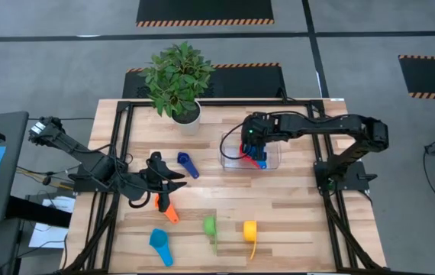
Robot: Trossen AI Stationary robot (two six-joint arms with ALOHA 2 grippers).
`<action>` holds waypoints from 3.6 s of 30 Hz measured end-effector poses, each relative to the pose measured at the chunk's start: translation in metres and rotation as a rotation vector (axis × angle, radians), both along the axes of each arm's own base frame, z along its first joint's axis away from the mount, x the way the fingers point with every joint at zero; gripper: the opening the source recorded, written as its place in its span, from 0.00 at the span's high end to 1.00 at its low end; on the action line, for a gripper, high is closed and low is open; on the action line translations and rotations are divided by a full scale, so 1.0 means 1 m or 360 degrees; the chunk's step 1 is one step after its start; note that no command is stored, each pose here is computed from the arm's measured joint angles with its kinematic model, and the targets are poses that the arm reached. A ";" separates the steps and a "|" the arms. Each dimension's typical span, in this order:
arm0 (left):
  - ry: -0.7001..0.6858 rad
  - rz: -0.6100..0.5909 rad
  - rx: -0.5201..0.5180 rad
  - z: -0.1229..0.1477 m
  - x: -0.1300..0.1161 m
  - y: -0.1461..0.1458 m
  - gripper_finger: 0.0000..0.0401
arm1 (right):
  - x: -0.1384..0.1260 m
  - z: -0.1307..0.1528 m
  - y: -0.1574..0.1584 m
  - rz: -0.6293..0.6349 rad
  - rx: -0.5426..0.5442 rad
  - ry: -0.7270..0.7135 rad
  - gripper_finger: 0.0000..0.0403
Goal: Nest measuring cups in basket
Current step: Stack the blue measuring cup on top of the red measuring cup in the transparent bin, then stack the yellow measuring cup on top of the blue measuring cup in the transparent bin
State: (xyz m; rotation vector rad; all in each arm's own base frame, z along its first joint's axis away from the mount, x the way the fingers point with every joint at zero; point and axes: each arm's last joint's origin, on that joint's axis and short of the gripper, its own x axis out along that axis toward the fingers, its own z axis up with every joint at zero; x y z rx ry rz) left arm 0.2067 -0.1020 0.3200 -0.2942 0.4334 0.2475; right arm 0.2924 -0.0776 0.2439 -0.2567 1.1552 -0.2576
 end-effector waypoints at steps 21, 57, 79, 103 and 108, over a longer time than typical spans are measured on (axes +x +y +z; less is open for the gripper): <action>0.0028 -0.0021 -0.0015 -0.002 -0.001 0.000 0.74 | 0.018 -0.017 0.000 0.0047 0.0053 0.0078 0.79; 0.0048 -0.0042 -0.0083 -0.003 -0.001 -0.001 0.74 | -0.066 0.046 0.328 -0.1535 0.0858 -0.0937 0.80; 0.0048 -0.0082 -0.0101 -0.002 -0.001 -0.002 0.74 | -0.055 -0.047 0.383 -0.1761 0.1058 -0.1079 0.76; -0.0006 -0.0036 -0.0211 0.000 0.001 -0.003 0.74 | -0.052 -0.073 0.372 -0.1532 0.0911 -0.0984 0.48; -0.0006 -0.0036 -0.0211 0.000 0.001 -0.003 0.74 | -0.033 -0.076 0.362 -0.1457 0.0857 -0.0933 0.50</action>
